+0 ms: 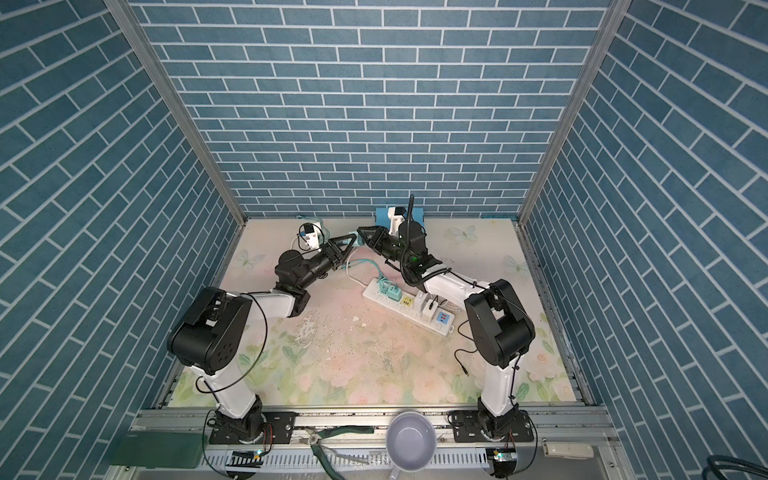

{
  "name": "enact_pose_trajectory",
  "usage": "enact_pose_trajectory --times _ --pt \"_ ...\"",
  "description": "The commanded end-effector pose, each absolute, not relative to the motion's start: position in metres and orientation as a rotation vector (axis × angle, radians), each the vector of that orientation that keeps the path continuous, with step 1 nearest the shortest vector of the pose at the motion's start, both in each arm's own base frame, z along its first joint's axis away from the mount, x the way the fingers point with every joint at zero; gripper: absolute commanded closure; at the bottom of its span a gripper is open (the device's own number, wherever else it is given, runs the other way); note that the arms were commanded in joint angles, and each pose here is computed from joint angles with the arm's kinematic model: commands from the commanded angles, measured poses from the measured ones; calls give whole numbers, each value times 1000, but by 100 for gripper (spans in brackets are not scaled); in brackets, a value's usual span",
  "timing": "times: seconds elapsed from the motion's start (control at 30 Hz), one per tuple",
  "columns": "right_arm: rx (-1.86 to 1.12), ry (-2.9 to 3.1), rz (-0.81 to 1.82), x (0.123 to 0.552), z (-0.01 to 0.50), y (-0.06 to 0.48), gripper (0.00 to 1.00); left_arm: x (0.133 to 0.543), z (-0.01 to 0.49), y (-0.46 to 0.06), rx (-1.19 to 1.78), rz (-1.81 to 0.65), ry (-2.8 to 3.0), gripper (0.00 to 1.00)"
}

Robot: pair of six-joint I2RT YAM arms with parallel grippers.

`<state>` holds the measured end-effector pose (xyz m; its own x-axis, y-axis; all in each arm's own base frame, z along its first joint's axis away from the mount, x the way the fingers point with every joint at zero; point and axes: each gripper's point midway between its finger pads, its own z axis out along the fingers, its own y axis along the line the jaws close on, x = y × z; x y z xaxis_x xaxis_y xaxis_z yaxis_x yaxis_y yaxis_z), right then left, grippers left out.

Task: Insert plugs into power strip
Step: Pass the plug.

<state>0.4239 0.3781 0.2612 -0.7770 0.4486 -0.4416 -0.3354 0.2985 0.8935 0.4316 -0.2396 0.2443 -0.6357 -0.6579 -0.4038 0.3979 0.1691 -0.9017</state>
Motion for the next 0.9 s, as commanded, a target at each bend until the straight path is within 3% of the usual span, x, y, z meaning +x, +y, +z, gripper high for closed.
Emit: enact_pose_trajectory --times 0.0,0.13,0.53,0.87 --pt "80 1891 1518 423 270 371 100 429 253 -236 -211 -1616 1560 54" --pt "92 1892 1530 423 267 371 100 433 256 -239 -199 -1648 1539 58" --pt "80 1878 1576 424 267 378 100 434 253 -248 -177 -1671 1572 56" --pt "57 1890 1606 421 264 384 100 432 255 -271 -103 -1718 1605 72"
